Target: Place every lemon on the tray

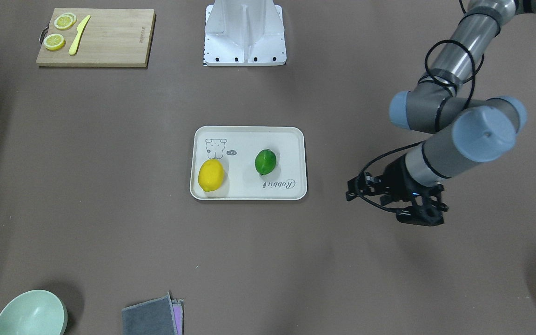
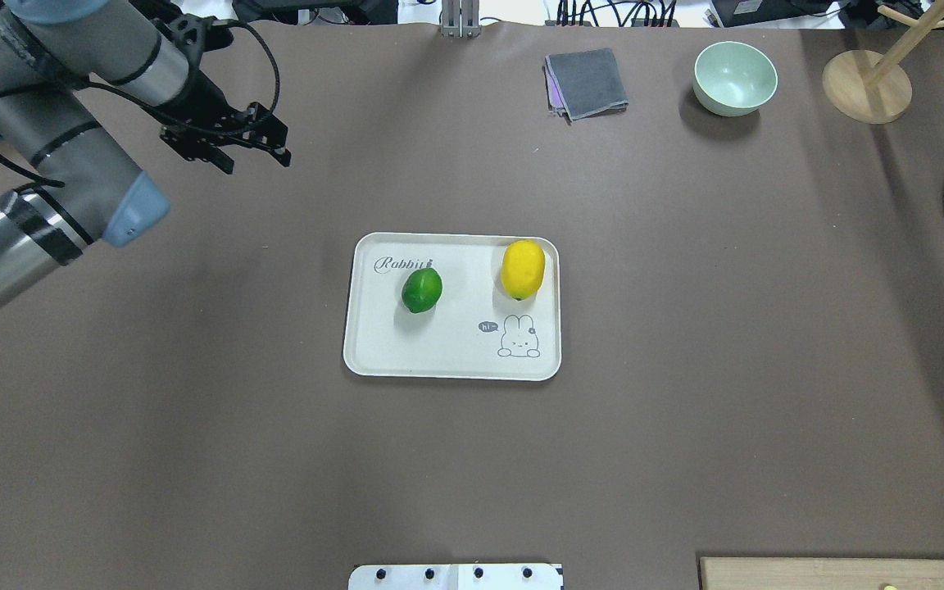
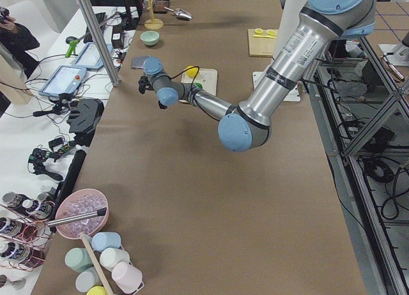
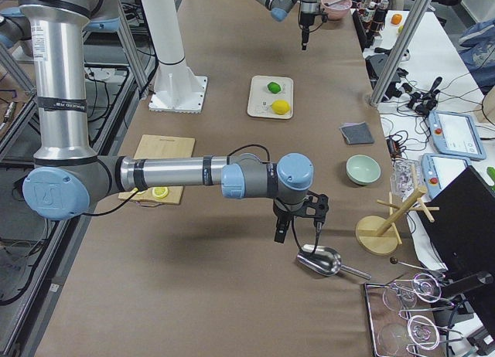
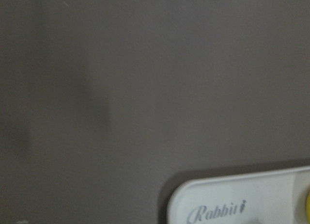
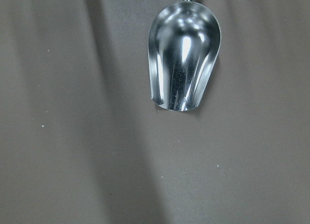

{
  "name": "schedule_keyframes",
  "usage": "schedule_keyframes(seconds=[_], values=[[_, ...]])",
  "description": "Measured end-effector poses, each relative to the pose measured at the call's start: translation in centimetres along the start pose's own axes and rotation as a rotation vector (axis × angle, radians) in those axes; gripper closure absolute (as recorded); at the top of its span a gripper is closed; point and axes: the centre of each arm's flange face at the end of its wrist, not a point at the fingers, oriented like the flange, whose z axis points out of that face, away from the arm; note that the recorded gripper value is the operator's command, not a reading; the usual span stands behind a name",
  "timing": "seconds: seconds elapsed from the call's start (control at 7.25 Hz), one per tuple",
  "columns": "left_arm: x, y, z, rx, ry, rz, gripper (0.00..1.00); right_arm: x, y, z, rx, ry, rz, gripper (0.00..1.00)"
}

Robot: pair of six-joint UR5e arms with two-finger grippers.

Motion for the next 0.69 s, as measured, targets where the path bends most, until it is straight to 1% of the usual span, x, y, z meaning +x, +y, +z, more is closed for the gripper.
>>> schedule_keyframes(seconds=[0.14, 0.28, 0.41, 0.55, 0.69], values=[[-2.9, -1.0, -3.0, -0.01, -0.114, 0.085, 0.01, 0.2, 0.0, -0.2, 0.003, -0.001, 0.003, 0.0], [-5.2, -1.1, -6.3, -0.007, -0.228, 0.138, 0.01, 0.2, -0.1, -0.3, 0.004, -0.002, 0.005, 0.0], [-8.0, 0.0, -9.3, 0.011, -0.312, 0.141, 0.01, 0.2, -0.1, -0.3, 0.005, -0.003, 0.006, 0.0], [-11.8, 1.9, -11.7, 0.027, -0.36, 0.116, 0.01, 0.2, -0.2, -0.4, 0.006, -0.004, 0.005, 0.0], [-16.0, 3.8, -13.7, 0.035, -0.39, 0.07, 0.01, 0.1, -0.3, -0.4, 0.007, -0.004, 0.004, 0.0]])
